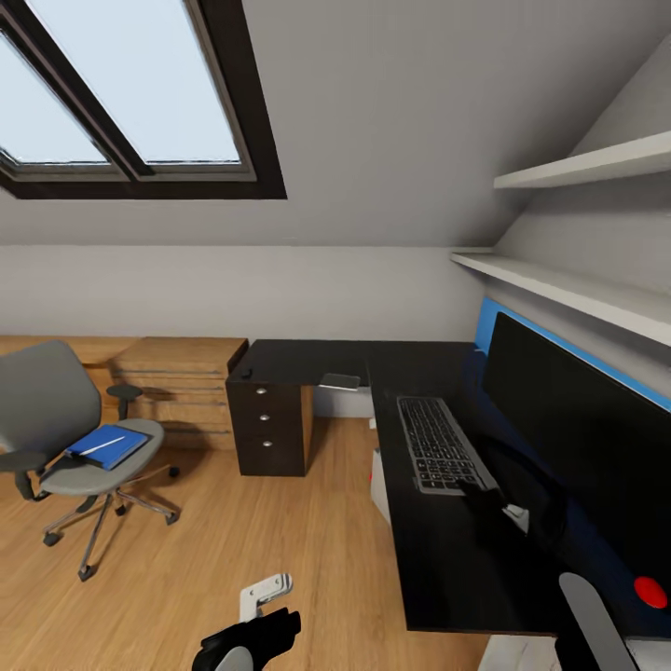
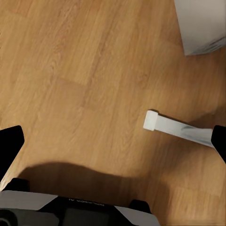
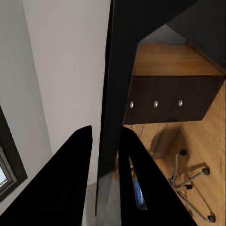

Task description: In the bedroom, organize the workspace by keeping the computer under the desk, ensuring the monitor is on the desk, placing the keyboard on the desk next to the monitor, placing the mouse on the desk next to the keyboard, moving the folder from the swivel chair onto the desk next to the mouse, stacking the notebook on top of the folder with the pen on top of the notebook, and positioning the swivel chair next to the desk.

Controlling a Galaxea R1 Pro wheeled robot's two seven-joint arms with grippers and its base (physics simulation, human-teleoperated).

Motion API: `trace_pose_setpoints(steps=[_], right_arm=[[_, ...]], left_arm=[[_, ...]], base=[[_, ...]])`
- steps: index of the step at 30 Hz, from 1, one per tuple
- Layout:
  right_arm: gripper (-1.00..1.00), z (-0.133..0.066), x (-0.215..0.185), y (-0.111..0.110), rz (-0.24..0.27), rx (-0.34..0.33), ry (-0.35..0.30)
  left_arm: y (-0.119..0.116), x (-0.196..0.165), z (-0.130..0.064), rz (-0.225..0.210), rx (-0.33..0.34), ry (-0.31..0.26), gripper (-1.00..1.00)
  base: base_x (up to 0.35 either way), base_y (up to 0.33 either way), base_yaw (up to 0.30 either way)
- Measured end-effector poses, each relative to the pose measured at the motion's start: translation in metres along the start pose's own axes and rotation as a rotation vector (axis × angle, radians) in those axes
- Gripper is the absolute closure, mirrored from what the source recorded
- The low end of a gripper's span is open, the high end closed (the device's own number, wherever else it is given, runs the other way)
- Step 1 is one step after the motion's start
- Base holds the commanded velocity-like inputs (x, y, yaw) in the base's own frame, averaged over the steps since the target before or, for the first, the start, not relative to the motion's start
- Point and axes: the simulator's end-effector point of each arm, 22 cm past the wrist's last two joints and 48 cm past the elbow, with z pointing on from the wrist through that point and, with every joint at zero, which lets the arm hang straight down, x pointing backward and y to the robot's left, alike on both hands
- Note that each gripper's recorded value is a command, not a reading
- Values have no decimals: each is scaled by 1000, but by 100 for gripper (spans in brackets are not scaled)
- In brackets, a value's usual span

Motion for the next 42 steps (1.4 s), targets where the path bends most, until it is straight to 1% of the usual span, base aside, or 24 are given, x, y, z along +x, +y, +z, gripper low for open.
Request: trace_pose_setpoints(steps=[1, 3, 4, 6, 9, 10, 11, 12, 15, 17, 18, 20, 23, 31, 38, 42], right_arm=[[100, 1, -6, -6, -20, 21, -38], [100, 2, -5, -7, -27, 24, -45], [100, 4, -3, -10, -45, 38, -50], [100, 7, -1, -19, -60, 62, -60], [100, 10, -1, -42, -80, 119, -84], [100, 10, -1, -46, -80, 127, -89], [100, 11, -2, -53, -91, 144, -96], [100, 11, -3, -54, -93, 148, -99], [100, 13, -6, -64, -135, 179, -111], [100, 13, -5, -67, -136, 185, -111], [100, 16, -5, -73, -133, 200, -107], [100, 20, -6, -77, -127, 212, -104], [100, 24, -6, -79, -126, 219, -102], [100, 26, -7, -80, -150, 229, -100], [100, 26, -7, -81, -152, 231, -101], [100, 25, -7, -81, -153, 232, -102]], left_arm=[[0, 0, 0, 0, 0, 0, -100], [0, 0, 0, 0, 0, 0, -100], [0, 0, 0, -1, 0, 0, -100], [0, 0, 0, -1, 0, -1, -100], [0, 0, 0, -1, 0, -1, -100], [0, 0, 0, -1, 0, -1, -100], [0, 0, 0, -1, 0, -1, -100], [0, 0, 0, -1, 0, -1, -100], [0, 0, 0, 0, 0, -1, -100], [0, 0, 0, 0, 0, -1, -100], [-1, 0, 0, 1, 1, 0, -100], [-1, 0, 0, 2, 1, -1, -100], [-1, 1, 0, 1, 1, 0, -100], [-1, 0, 0, 2, 1, -1, -100], [0, 0, 0, 2, -1, -1, -100], [0, 1, 0, 2, -1, -2, -100]], base=[[-10, 0, 0], [-6, 0, 0], [-3, 0, 0], [-2, 0, 0], [0, 0, 0], [0, 0, 0], [0, 0, 0], [0, 0, 0], [0, 0, 0], [0, 0, 0], [0, 0, 0], [0, 0, 0], [0, 0, 0], [0, 0, 0], [4, -4, 0], [118, -127, 0]])
